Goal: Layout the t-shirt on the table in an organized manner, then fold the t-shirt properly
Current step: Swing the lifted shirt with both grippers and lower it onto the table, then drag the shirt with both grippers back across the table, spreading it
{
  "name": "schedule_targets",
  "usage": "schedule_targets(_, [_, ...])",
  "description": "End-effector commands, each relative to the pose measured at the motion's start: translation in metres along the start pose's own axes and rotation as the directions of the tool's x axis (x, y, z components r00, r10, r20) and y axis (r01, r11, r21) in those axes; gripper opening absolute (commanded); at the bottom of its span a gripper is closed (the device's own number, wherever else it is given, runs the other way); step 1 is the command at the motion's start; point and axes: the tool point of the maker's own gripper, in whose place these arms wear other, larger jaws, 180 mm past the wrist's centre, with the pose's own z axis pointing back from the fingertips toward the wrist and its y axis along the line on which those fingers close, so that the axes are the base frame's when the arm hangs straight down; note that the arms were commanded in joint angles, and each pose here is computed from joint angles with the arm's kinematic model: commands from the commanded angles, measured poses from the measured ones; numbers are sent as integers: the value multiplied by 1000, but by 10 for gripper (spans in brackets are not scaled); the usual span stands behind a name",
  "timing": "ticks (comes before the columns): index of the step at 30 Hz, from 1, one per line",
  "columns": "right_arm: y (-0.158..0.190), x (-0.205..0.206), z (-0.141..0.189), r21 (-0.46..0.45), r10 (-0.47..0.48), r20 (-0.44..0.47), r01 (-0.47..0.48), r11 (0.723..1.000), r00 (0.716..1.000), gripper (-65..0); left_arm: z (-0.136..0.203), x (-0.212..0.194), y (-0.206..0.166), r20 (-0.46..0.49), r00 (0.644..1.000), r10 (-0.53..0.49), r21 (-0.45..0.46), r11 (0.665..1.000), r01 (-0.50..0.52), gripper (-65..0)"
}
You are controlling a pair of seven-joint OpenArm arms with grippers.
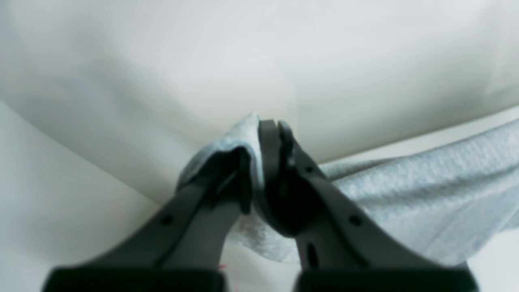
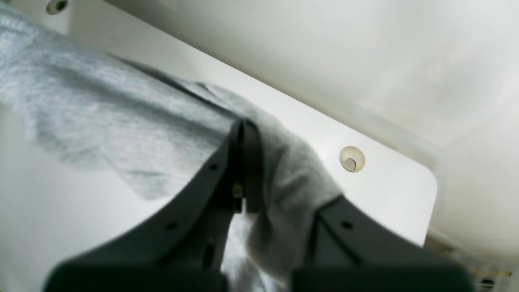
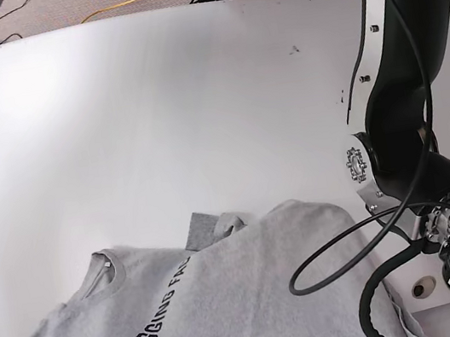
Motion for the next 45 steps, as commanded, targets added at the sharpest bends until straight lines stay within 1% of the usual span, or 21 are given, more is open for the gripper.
schedule_targets(1, [-3,42,45,-31,34,153,-30,999,988,-650,20,24,12,102,995,-16,58,998,11,-650])
schedule_targets(2, [-2,45,49,-29,31,170,-27,999,985,-650,20,20,11,97,995,-16,58,998,10,-650])
schedule_targets(4, [0,59,67,-21,9,240,-4,1000,971,-650,16,-3,4,61,998,-16,52,999,12,-650])
schedule_targets(7, [-2,69,88,-27,3,304,6,1000,953,-650,14,-27,-4,24,1000,-12,42,999,11,-650])
schedule_targets(11, [-2,41,81,0,-38,296,40,999,954,-650,15,-57,-13,-16,1000,-10,37,999,10,-650])
schedule_targets(13, [-4,26,82,-1,-55,293,58,998,954,-650,16,-71,-17,-38,999,-10,36,999,12,-650])
schedule_targets(16, [-3,3,77,8,-79,273,80,997,959,-650,18,-93,-19,-79,997,-17,37,999,20,-650])
schedule_targets(19, [2,-14,72,19,-91,252,90,996,963,-650,17,-111,-25,-113,993,-27,25,999,30,-650])
schedule_targets(21, [5,-30,68,20,-97,230,95,995,968,-650,17,-129,-31,-152,987,-48,8,999,50,-650])
schedule_targets(26, [19,-62,62,41,-106,189,100,994,976,-650,23,-156,-41,-197,978,-62,-8,998,61,-650])
schedule_targets(30, [24,-93,59,68,-153,140,145,987,978,-650,25,-179,-49,-246,967,-60,-27,998,55,-650])
schedule_targets(35, [35,-129,50,116,-231,89,220,969,969,-650,29,-214,-62,-320,945,-61,-59,997,44,-650])
schedule_targets(36, [38,-143,49,126,-260,69,250,960,963,-650,32,-228,-67,-349,935,-63,-73,997,40,-650])
schedule_targets(38, [41,-157,47,136,-287,47,278,951,957,-650,35,-243,-73,-380,923,-64,-87,996,34,-650])
schedule_targets(39, [45,-173,46,142,-310,17,304,942,951,-650,39,-258,-79,-411,909,-66,-100,995,27,-650])
schedule_targets(40, [47,-177,45,144,-318,9,313,939,948,-650,41,-263,-81,-422,904,-67,-106,994,24,-650])
schedule_targets(42, [54,-195,44,152,-342,-24,342,927,939,-650,49,-287,-91,-472,879,-71,-128,992,12,-650])
schedule_targets(43, [56,-201,44,151,-343,-36,344,927,939,-650,52,-295,-93,-489,869,-72,-133,991,8,-650])
schedule_targets(45, [67,-214,45,153,-335,-67,342,927,940,-650,63,-320,-95,-541,838,-69,-134,991,-5,-650])
